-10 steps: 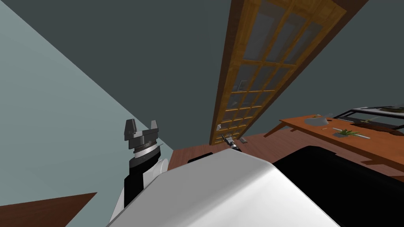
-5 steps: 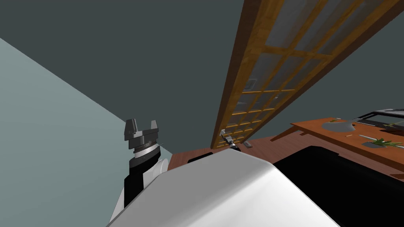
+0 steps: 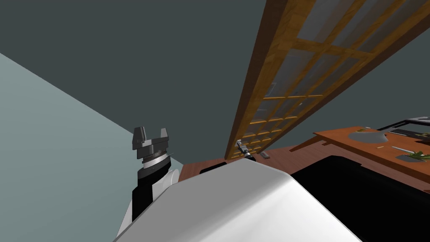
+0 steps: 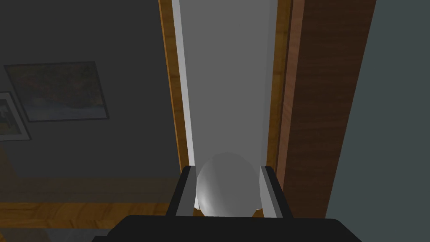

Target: Pull the door open

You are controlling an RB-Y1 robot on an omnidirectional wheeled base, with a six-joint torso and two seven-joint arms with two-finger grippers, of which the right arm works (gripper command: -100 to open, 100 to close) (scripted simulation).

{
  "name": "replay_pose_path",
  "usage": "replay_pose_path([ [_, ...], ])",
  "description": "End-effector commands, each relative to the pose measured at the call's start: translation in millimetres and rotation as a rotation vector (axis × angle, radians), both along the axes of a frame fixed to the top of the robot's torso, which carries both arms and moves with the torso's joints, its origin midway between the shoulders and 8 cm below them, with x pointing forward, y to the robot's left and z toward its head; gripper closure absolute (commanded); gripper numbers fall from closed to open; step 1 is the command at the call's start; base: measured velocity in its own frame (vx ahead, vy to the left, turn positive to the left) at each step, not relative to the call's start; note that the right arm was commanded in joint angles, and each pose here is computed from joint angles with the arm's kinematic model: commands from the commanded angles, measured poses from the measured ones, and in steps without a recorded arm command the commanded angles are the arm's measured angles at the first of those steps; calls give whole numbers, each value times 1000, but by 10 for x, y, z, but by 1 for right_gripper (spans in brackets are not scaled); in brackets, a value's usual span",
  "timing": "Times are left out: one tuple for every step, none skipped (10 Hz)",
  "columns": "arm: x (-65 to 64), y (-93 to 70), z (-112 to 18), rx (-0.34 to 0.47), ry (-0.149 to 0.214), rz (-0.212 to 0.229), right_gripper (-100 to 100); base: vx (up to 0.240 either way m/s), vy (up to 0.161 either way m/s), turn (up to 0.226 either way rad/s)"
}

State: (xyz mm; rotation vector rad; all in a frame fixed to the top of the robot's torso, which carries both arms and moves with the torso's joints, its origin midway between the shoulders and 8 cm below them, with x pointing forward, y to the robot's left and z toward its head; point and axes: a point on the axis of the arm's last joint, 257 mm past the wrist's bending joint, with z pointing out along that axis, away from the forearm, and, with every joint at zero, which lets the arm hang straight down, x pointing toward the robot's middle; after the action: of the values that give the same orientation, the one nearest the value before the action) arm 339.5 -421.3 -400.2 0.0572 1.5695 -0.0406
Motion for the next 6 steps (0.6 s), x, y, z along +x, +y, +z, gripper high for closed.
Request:
replay_pose_path([
  [-2, 4, 3, 1, -2, 0, 100, -16, -1, 0],
  [-2, 4, 3, 1, -2, 0, 100, -7, 0, -2],
  [-2, 4, 3, 1, -2, 0, 100, 0, 0, 0],
  [1, 6, -11, 44, -1, -3, 100, -18, -11, 36],
  [4, 5, -9, 58, -2, -4, 100, -27, -15, 36],
  [8, 5, -8, 74, -4, -5, 100, -17, -12, 23],
])
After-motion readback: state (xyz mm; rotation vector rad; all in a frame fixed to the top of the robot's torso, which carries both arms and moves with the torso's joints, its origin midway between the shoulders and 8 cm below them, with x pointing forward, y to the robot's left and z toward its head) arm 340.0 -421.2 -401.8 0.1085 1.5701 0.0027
